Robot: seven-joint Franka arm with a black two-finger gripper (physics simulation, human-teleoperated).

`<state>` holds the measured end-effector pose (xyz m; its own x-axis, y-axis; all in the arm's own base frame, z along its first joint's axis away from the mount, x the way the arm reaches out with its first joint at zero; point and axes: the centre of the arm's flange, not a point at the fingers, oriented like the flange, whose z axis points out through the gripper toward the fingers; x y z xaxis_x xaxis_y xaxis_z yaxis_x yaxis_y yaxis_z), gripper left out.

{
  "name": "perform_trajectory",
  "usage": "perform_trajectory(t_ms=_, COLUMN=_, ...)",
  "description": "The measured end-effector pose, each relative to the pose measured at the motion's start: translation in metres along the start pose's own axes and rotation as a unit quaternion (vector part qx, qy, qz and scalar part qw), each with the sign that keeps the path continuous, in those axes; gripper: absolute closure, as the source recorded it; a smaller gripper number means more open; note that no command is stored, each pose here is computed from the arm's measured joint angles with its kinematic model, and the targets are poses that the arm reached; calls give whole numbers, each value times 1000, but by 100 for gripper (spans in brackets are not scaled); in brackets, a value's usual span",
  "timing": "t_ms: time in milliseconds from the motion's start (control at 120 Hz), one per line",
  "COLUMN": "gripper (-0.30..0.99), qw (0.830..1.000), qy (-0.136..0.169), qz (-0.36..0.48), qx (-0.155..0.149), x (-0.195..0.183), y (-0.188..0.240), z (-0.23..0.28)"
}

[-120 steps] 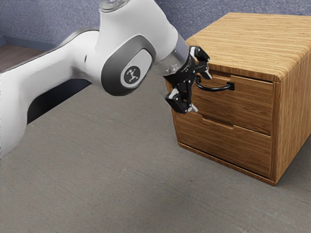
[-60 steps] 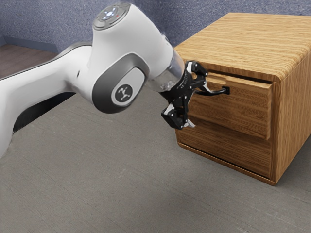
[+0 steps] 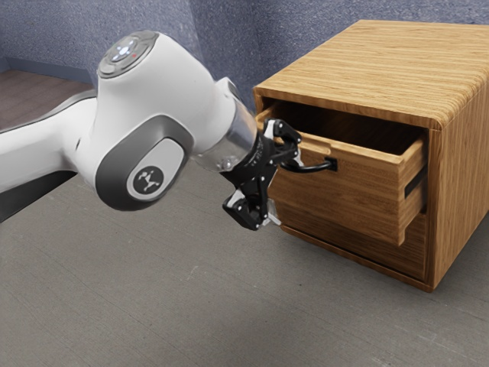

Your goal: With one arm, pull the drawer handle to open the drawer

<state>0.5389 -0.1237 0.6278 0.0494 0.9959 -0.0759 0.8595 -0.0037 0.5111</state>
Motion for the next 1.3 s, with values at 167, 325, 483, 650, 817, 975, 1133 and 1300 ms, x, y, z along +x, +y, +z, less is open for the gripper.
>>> perform_trajectory(t_ms=167, gripper=0, qw=1000, qy=-2, qz=-3, qx=-7, x=12, y=-24, z=-21)
perform_trajectory(t_ms=325, gripper=0, qw=1000, qy=-1, qz=-2, qx=-4, x=17, y=-44, z=-24)
perform_trajectory(t_ms=483, gripper=0, qw=1000, qy=-4, qz=5, qx=-10, x=18, y=-65, z=-39)
perform_trajectory(t_ms=650, gripper=0, qw=1000, qy=-2, qz=13, qx=-12, x=20, y=-86, z=-46)
perform_trajectory(t_ms=817, gripper=0, qw=1000, qy=2, qz=20, qx=-22, x=19, y=-103, z=-59)
perform_trajectory(t_ms=975, gripper=0, qw=999, qy=7, qz=21, qx=-36, x=18, y=-122, z=-77)
perform_trajectory(t_ms=1133, gripper=0, qw=998, qy=3, qz=22, qx=-51, x=10, y=-137, z=-103)
perform_trajectory(t_ms=1300, gripper=0, qw=999, qy=-5, qz=-2, qx=-42, x=-3, y=-84, z=-195)
